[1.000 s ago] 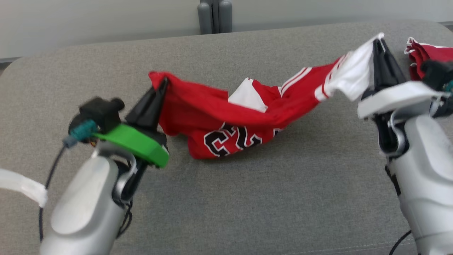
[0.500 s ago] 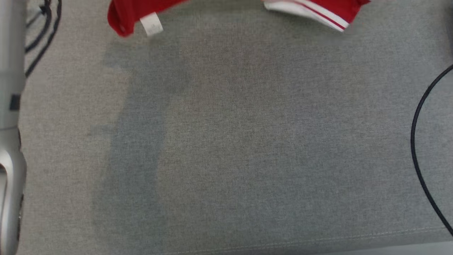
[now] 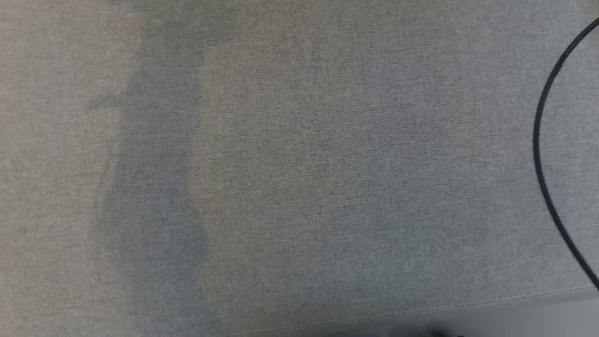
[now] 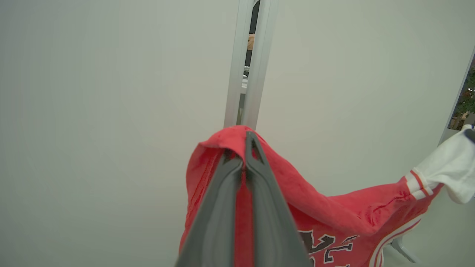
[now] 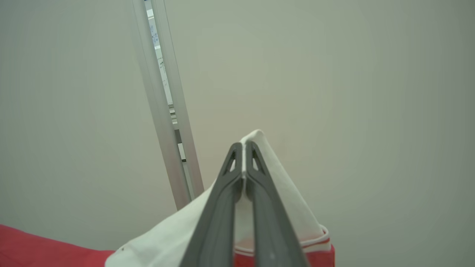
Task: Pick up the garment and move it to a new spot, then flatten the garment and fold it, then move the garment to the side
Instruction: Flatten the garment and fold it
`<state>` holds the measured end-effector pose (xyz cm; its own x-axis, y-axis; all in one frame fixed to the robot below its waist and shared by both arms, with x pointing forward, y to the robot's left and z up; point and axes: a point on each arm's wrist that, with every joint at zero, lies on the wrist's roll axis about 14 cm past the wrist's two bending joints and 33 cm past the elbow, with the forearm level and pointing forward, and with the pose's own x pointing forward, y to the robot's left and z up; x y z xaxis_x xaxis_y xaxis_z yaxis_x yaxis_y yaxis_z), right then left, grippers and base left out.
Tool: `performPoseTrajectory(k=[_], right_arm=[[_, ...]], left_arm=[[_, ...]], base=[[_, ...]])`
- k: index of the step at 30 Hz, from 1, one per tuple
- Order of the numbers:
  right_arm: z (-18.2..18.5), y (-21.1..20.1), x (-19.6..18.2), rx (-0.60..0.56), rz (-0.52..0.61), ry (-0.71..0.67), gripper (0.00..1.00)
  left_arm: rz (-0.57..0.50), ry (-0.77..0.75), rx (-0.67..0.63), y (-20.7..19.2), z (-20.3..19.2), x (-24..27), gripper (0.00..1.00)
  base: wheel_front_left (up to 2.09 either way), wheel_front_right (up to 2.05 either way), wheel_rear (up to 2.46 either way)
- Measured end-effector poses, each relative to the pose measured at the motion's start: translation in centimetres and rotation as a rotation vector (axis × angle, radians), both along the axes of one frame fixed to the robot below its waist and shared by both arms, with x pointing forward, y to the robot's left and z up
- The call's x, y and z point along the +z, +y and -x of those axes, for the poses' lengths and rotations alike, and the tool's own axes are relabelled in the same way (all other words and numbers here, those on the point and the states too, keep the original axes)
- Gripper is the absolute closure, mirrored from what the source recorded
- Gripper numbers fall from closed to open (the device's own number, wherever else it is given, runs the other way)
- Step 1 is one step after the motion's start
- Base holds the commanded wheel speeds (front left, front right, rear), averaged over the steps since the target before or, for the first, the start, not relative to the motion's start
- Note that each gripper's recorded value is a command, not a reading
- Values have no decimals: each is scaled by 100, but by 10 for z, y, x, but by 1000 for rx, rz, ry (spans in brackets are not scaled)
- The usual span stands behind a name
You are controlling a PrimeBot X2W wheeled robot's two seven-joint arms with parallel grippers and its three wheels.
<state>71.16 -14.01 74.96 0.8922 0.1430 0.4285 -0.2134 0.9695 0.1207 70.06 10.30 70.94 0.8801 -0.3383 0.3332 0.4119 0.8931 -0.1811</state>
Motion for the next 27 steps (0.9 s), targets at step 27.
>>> performPoseTrajectory(k=[27], right_arm=[[231, -60, -263, -10, -225, 474, 100]], left_arm=[[198, 381, 182, 50, 219, -219, 100]], base=[[0, 0, 0]])
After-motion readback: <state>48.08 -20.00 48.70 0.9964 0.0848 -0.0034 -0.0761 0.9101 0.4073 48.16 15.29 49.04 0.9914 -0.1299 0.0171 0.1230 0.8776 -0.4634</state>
